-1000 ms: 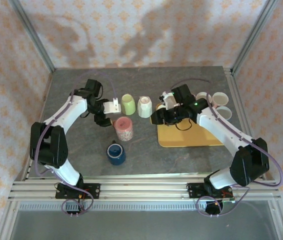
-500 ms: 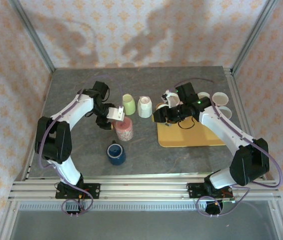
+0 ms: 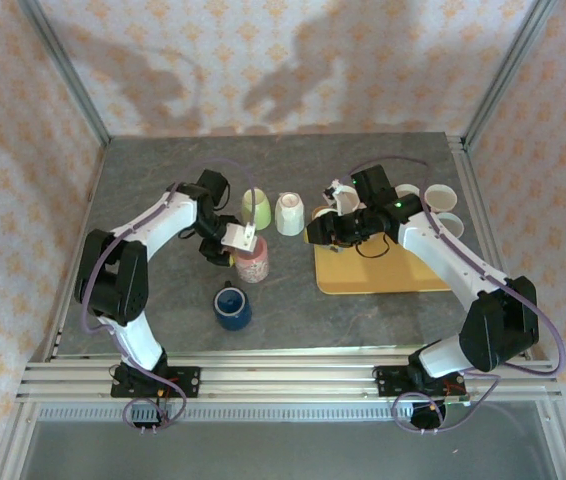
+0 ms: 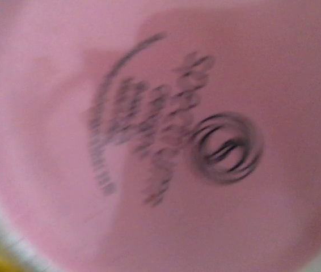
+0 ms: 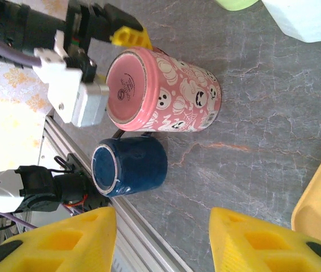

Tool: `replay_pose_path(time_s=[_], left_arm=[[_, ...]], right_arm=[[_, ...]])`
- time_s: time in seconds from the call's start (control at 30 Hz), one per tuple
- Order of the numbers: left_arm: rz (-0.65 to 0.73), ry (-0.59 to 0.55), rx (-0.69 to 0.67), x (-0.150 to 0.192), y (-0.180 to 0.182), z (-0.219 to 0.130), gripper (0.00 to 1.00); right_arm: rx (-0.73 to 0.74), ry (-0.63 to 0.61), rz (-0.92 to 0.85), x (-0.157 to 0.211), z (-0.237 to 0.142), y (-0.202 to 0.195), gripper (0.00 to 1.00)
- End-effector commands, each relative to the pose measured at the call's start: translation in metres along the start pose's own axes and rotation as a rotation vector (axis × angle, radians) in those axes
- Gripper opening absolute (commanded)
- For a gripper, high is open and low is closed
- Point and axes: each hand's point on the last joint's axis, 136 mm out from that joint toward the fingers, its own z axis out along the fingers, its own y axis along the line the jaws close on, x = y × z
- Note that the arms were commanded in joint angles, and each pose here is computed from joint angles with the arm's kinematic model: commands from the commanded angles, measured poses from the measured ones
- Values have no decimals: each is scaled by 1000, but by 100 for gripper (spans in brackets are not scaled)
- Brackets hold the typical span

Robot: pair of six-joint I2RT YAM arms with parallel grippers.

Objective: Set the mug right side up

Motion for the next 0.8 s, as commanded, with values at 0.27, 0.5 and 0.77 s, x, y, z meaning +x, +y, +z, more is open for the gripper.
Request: replay_pose_path(time_s=[0.27, 0.5, 0.77], left_arm=[[-65, -73, 5, -15, -19, -2, 40], [-84, -114, 19, -24, -19, -4, 24], [-103, -131, 23, -26, -23, -3, 7]], right_arm=[[-7, -37, -17, -8, -8, 6, 45], [0, -40, -7, -7, -7, 4, 44], [2, -44, -6, -8, -9, 3, 44]])
